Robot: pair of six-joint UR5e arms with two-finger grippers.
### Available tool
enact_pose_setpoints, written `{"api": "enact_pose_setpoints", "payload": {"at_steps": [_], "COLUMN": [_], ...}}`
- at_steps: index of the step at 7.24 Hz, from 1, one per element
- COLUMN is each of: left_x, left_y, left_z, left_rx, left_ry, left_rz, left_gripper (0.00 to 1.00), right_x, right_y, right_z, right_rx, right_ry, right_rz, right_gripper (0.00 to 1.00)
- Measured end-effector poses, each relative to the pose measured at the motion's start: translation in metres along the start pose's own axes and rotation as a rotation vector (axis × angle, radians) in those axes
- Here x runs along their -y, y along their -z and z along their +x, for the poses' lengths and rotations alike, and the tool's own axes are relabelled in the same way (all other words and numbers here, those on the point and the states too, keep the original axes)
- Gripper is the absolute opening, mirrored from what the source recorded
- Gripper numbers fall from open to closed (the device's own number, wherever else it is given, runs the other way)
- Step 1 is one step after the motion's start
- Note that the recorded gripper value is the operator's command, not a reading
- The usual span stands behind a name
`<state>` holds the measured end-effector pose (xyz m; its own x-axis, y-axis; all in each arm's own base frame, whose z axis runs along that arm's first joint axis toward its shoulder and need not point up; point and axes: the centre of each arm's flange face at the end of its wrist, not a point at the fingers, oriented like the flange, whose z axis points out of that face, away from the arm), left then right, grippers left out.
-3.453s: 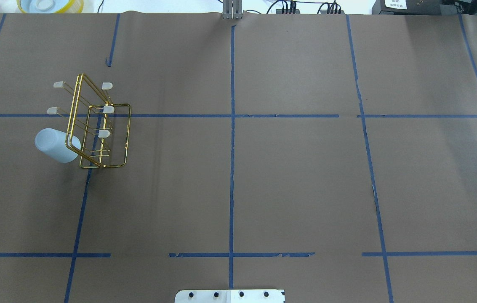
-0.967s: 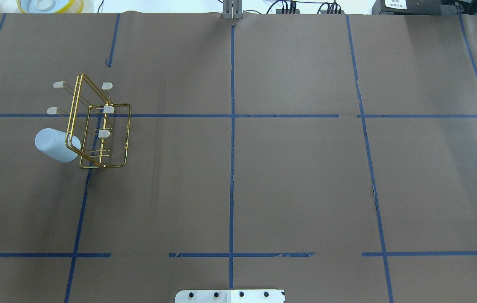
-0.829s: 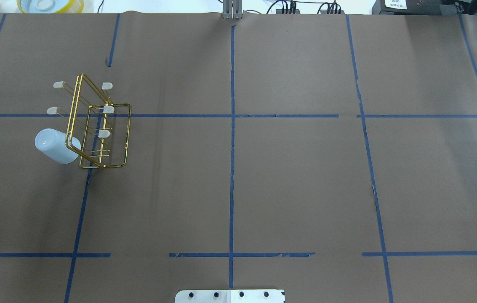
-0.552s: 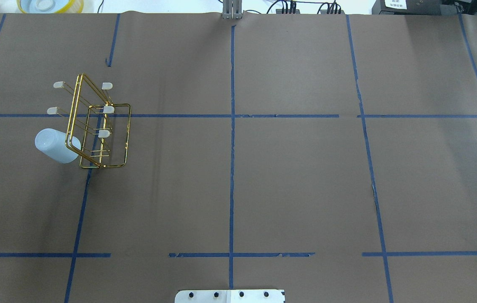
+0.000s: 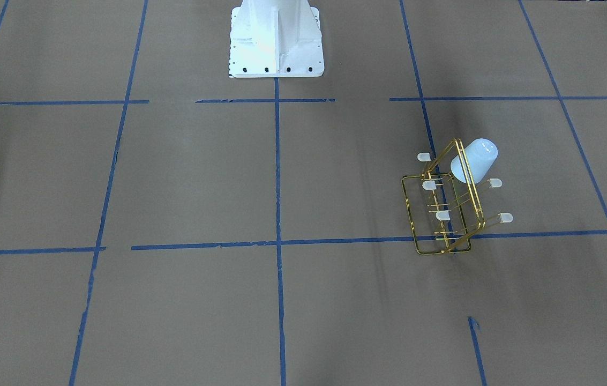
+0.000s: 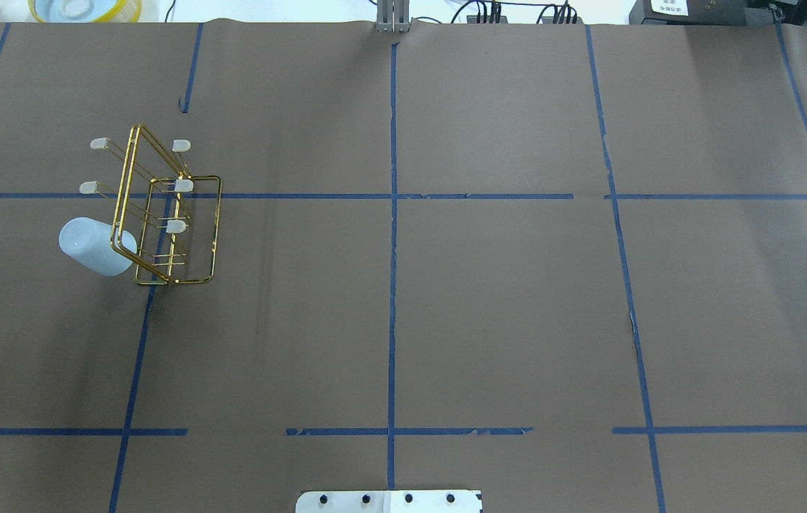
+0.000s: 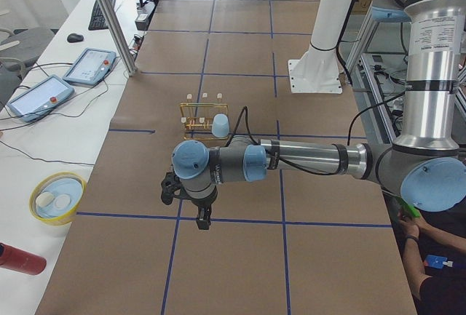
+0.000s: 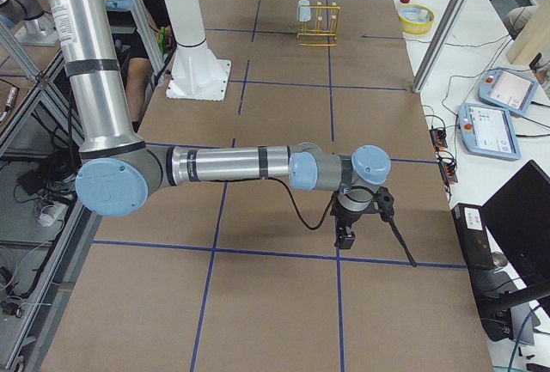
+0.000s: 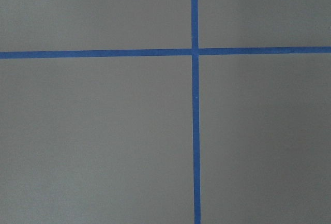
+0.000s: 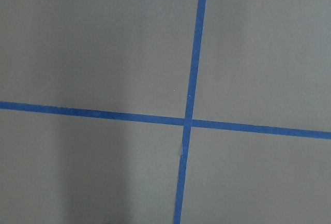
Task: Hang cup on cup holder
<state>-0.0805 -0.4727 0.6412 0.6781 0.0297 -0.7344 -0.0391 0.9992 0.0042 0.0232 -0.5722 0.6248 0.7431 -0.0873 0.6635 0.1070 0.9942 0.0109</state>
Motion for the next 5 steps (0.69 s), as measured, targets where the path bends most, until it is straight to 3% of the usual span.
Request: {"api": "enact_pose_setpoints", "payload": {"at_steps": [5], "left_x": [0.001], "left_y": [0.0021], "left_z": [0.0022], "left_rx": [0.002], "left_ry": [-0.008], "left_rz": [0.005], "left_gripper": [1.0], "right_x": [0.0], "right_y": [0.0002], "right_z": [0.0002], "right_rx": [0.0], "right_ry": [0.0], "right_rz": [0.0], "right_gripper": [1.0]}}
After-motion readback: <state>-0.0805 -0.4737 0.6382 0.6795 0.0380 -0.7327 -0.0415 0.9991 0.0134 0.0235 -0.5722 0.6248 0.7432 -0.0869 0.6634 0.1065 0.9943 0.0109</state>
